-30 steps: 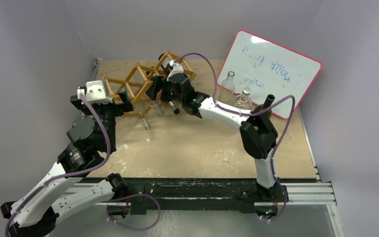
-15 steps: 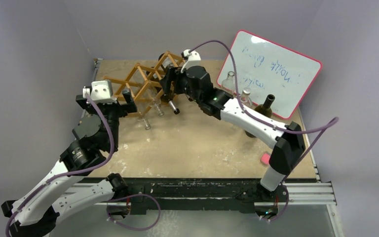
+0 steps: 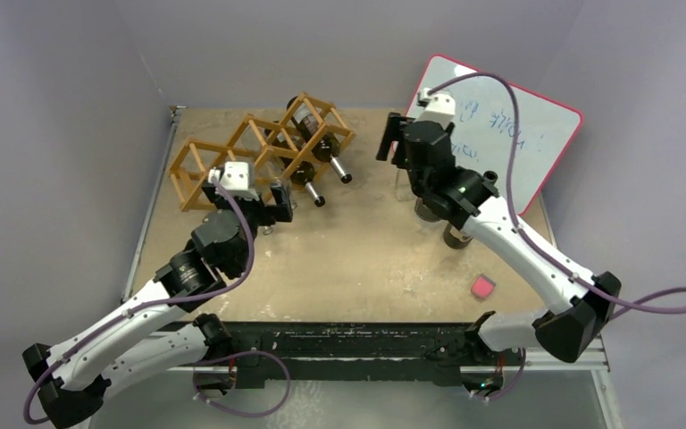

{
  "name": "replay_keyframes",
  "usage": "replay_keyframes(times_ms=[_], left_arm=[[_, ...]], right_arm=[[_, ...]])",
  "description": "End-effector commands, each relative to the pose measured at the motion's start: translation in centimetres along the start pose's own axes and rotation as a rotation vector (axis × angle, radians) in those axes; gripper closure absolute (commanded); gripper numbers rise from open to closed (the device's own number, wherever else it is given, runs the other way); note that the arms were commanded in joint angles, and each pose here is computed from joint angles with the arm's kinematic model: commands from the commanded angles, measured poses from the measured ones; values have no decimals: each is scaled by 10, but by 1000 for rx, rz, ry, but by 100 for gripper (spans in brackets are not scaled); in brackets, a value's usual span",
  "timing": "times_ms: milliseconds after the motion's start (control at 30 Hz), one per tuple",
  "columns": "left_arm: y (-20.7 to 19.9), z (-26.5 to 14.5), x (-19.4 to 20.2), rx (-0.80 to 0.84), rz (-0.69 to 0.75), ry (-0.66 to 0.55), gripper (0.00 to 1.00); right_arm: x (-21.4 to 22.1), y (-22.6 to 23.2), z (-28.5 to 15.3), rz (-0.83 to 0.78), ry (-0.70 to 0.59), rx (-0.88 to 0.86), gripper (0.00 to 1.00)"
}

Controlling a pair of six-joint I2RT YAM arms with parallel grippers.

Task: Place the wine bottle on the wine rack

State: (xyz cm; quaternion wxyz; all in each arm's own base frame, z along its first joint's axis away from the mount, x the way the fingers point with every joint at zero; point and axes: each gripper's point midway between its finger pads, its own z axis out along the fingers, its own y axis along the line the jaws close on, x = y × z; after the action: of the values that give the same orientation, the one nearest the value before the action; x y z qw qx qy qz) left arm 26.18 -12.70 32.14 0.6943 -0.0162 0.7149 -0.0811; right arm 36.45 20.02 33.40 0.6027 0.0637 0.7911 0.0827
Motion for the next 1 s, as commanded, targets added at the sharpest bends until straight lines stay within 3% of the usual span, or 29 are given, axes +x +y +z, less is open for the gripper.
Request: replay_keyframes(times_ms=[0,167,567,900,967], left_arm=[[-25,4,-16,92,-92,-31,0],[-32,7,-14,116,-98,-25,0],[-33,29,-11,-4,-72,4,0],[-35,31,-5,-4,-47,25,0],[-35,31,-4,-3,-44,30,0]], right_arm=[[-9,-56,-2,28,-24,145,19],[-7,-69,22,-3,4,151,18],[11,-78,82,-99,100,194,24],[20,-90,100,-155,103,237,51],[18,-88,99,-167,96,218,62]])
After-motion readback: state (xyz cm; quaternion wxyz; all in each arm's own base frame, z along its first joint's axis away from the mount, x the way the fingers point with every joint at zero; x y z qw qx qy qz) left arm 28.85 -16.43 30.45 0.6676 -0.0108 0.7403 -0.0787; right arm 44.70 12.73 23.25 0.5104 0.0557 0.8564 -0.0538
